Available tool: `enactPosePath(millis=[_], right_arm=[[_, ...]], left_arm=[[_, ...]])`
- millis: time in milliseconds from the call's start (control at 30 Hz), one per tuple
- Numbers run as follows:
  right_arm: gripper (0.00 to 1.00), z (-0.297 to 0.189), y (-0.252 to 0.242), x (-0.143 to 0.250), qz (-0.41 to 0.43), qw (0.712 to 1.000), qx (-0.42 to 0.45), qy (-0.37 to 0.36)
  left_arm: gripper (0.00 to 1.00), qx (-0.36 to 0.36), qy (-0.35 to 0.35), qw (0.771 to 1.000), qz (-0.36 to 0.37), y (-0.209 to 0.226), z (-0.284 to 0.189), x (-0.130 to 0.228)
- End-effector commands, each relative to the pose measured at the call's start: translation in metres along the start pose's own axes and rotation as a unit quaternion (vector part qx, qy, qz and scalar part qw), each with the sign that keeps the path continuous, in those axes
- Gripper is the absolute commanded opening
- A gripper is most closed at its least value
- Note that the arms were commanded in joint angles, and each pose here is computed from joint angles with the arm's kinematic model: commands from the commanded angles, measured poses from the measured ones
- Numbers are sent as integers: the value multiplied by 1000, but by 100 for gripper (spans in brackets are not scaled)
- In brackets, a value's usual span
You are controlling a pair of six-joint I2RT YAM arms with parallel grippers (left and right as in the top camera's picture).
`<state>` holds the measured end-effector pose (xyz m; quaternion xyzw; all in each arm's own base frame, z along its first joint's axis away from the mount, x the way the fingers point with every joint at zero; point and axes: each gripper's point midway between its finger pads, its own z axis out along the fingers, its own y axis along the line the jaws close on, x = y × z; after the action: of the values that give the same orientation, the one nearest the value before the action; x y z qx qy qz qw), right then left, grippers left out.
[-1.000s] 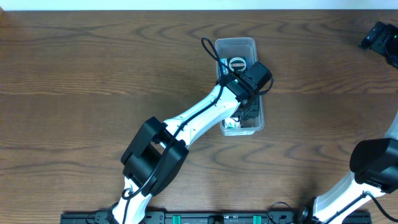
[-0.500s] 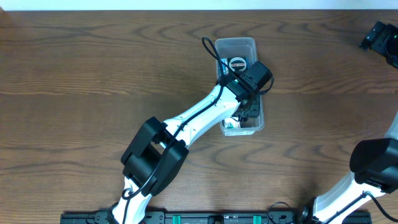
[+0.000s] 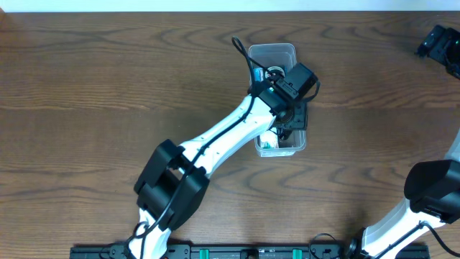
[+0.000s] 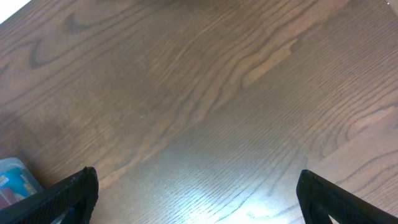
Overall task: Pack container
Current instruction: 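Lower the bottle into the container and open the left gripper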
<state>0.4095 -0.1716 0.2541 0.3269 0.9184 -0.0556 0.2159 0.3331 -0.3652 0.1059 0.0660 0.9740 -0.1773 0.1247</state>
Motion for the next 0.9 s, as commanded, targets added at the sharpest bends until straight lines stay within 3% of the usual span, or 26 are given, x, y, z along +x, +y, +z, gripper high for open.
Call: enactPosePath(millis=[0,200,433,633,867], right_arm=[[99,5,-5,0,7,1000,7,4],[99,5,-5,0,7,1000,7,4],[99,5,-5,0,7,1000,7,4],[99,5,-5,0,7,1000,7,4],[99,5,-5,0,7,1000,7,4]], left_arm=[[70,29,-40,999,19,-14,-42,-18],[83,39,-81,996,10,-5,-94,-33],[93,32,-127,991,-6,38,-178,-41],[93,8,-148,989,-11,85,-249,-17],[93,1,-169,986,0,109,-311,32]])
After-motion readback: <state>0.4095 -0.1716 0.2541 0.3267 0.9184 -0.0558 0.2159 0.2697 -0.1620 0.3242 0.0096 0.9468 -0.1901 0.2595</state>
